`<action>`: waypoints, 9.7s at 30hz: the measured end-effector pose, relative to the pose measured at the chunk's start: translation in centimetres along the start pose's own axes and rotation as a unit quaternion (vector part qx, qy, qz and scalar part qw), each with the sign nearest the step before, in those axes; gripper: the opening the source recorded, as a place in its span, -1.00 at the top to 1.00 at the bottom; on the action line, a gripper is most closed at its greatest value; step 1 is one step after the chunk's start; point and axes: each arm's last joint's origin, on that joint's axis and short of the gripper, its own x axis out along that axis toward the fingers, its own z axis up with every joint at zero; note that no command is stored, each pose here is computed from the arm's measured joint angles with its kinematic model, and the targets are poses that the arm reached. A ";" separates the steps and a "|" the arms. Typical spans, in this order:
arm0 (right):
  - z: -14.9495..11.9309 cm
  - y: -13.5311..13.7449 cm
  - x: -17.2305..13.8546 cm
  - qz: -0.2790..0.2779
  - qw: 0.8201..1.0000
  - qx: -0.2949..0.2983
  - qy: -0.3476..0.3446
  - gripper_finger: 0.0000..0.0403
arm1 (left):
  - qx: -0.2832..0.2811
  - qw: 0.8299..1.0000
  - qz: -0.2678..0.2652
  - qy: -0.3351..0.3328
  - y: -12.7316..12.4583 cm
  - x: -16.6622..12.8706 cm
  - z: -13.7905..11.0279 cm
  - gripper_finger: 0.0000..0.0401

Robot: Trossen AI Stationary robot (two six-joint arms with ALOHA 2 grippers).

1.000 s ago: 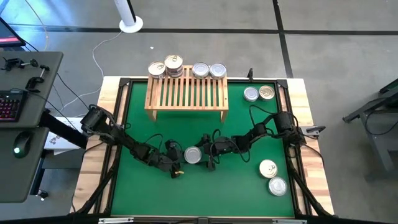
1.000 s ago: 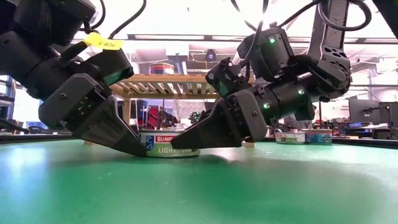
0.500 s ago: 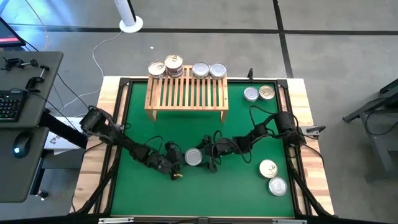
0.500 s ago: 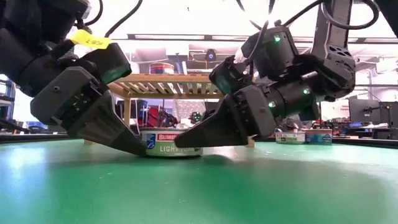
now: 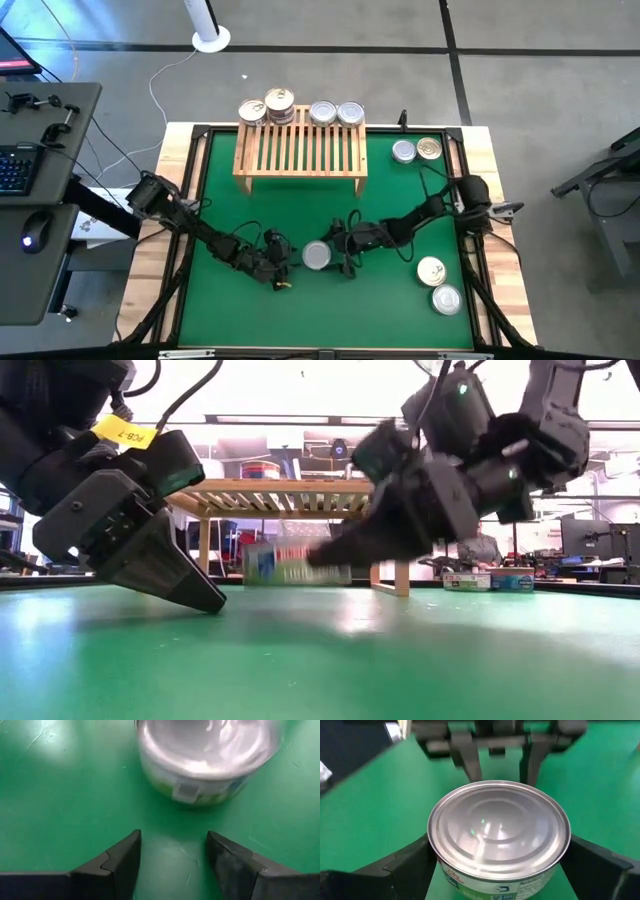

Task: Stack canned seafood by type on shelf
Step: Stack the green white tuna can on top of the right green white tuna can on the shelf, then stack the blue pink tuna can on top of the left blue pink tuna can on the shelf

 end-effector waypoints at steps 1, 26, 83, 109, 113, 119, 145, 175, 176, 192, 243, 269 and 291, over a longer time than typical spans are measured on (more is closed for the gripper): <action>0.5 0.1 -0.2 0.000 1.000 -0.001 -0.007 -0.82 | 0.000 1.000 0.000 0.001 0.0 0.0 0.0 -0.05; 16.7 -13.9 -19.4 -0.324 0.945 -0.021 -0.031 -0.82 | -0.014 0.999 0.017 -0.046 -0.2 -0.1 0.3 -0.05; 14.2 -26.6 -21.6 -0.321 0.943 0.081 0.036 -0.99 | -0.062 0.996 0.030 -0.050 0.9 0.7 1.2 -0.05; 14.2 -26.7 -21.7 -0.309 0.945 0.105 0.024 -0.99 | -0.062 0.996 0.030 -0.050 0.9 0.7 1.2 -0.05; 14.1 -26.7 -21.8 -0.301 0.947 0.107 0.022 -0.99 | -0.061 0.996 0.030 -0.050 0.9 0.7 1.2 -0.05; 14.1 -26.7 -21.8 -0.300 0.948 0.105 0.021 -0.99 | -0.061 0.996 0.030 -0.050 0.9 0.7 1.2 -0.05; 14.1 -26.5 -21.6 -0.300 0.950 0.085 0.036 -0.99 | -0.051 0.993 -0.020 -0.103 -1.2 -0.7 6.6 -0.05; 13.0 -27.3 -20.1 -0.254 0.963 0.082 0.036 -0.99 | 0.057 0.989 0.066 -0.122 31.9 1.0 33.1 0.27; 13.0 -27.3 -20.1 -0.255 0.963 0.082 0.037 -0.99 | 0.056 0.989 0.065 -0.118 31.9 1.3 33.0 0.28; 13.3 -26.6 -20.9 -0.273 0.956 0.093 0.047 -0.98 | 0.020 0.996 0.050 -0.064 32.4 4.0 31.3 0.36; 5.9 -2.4 -24.1 -0.325 0.925 0.041 0.193 -0.99 | 0.175 0.982 0.072 -0.014 12.3 -7.2 27.3 0.37; 5.7 9.0 -21.2 -0.097 0.868 0.343 0.347 -0.65 | 0.130 0.988 0.077 -0.043 0.0 -6.5 13.4 0.37; 2.1 12.2 -18.8 -0.141 0.793 0.321 0.498 -0.01 | 0.128 0.984 0.103 -0.070 -2.0 -8.0 12.1 0.37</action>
